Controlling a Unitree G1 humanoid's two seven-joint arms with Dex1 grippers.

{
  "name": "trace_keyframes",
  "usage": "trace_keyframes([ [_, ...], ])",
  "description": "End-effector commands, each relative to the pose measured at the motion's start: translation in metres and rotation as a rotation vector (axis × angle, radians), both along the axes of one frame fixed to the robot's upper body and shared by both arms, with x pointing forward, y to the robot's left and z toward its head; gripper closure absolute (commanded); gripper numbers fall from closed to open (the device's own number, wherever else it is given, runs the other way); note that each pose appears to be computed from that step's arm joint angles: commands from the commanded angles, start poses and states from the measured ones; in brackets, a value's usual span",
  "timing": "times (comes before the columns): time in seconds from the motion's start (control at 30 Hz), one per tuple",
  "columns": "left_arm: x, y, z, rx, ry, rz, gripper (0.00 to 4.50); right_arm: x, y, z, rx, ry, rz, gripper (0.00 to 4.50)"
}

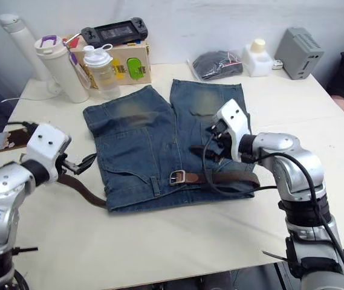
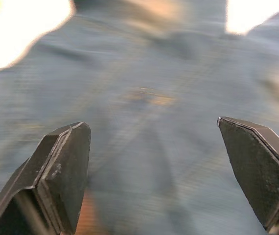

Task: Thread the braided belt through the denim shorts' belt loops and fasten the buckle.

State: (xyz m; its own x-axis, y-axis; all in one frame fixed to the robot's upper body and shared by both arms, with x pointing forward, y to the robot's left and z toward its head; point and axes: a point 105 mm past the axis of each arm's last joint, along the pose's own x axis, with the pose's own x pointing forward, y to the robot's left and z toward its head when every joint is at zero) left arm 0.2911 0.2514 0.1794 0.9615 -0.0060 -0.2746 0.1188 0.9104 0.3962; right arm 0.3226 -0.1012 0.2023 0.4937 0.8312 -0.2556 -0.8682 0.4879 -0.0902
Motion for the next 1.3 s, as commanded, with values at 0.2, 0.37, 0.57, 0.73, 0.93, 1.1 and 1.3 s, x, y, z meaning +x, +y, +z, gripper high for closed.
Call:
trace_keyframes([
  [0.2,-0.016,0.028,-0.015,-0.137,0.012,0.388,0.00,-0.030,0.007,0.002,-0.028,-0.054,0.200,0.06],
  [0.37,-0.001,0.026,-0.030,-0.297,0.023,0.437,0.00,-0.037,0.013,-0.001,-0.022,-0.049,0.228,0.06],
  [0.57,0.008,0.046,-0.041,-0.366,0.010,0.556,0.00,-0.043,0.013,-0.003,-0.006,-0.044,0.208,0.06],
  [0.73,0.014,0.053,-0.054,-0.359,0.030,0.576,0.00,-0.044,0.013,-0.003,0.015,-0.040,0.179,0.06],
  [0.93,0.023,0.048,-0.064,-0.400,0.034,0.551,0.00,-0.044,0.010,-0.004,0.012,-0.039,0.150,0.06],
  [1.1,0.022,0.042,-0.071,-0.449,0.049,0.537,0.00,-0.042,0.008,-0.003,0.012,-0.047,0.131,0.06],
  [1.3,0.023,0.043,-0.076,-0.498,0.058,0.536,2.61,-0.042,0.007,-0.003,0.010,-0.052,0.114,0.00],
])
